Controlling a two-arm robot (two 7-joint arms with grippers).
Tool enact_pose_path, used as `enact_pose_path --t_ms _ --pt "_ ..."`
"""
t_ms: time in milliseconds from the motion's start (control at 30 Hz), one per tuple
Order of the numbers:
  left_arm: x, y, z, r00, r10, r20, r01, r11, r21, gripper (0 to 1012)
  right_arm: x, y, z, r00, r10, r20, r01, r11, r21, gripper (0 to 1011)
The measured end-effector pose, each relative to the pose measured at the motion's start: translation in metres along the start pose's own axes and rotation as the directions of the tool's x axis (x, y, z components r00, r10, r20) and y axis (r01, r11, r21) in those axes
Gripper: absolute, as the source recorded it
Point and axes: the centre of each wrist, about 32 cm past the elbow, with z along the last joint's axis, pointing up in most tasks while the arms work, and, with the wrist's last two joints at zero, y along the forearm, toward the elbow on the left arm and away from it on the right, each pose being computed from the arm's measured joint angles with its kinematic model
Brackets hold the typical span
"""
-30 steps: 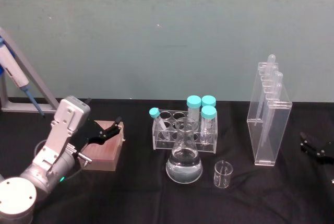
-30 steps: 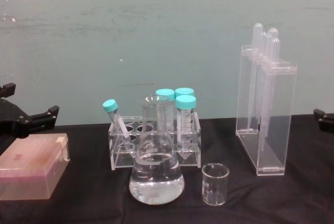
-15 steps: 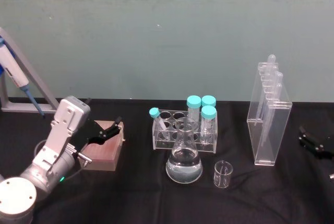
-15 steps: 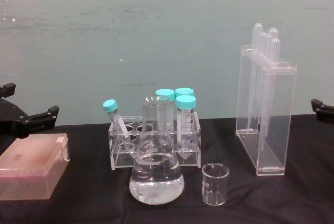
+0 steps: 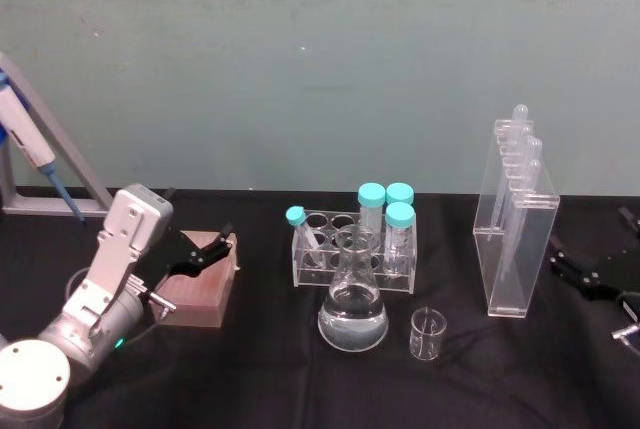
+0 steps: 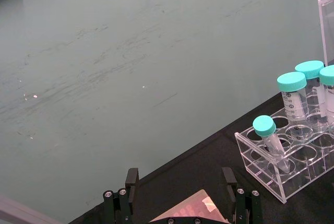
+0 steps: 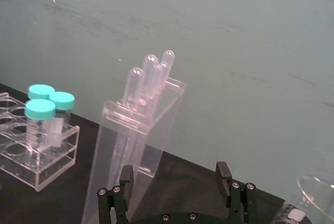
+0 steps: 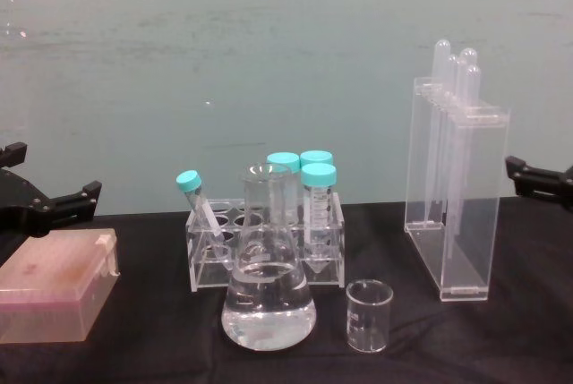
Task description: Place the experimental apparatus aside using one hand.
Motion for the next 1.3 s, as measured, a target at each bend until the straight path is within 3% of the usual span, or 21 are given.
enact_pose_path --t_ms 667,1300 --pt "0.0000 0.0000 0.0000 1.0000 0.000 0.000 0.000 1.0000 0.000 1000 -0.030 0.007 0.020 1.000 -0.005 -0.025 0.006 0.999 0.041 1000" --pt "0.0000 0.0000 0.0000 1.0000 0.000 0.000 0.000 1.0000 0.000 1000 -0.053 0.024 0.035 0.995 -0.084 -0.044 0.086 0.995 0.041 1000"
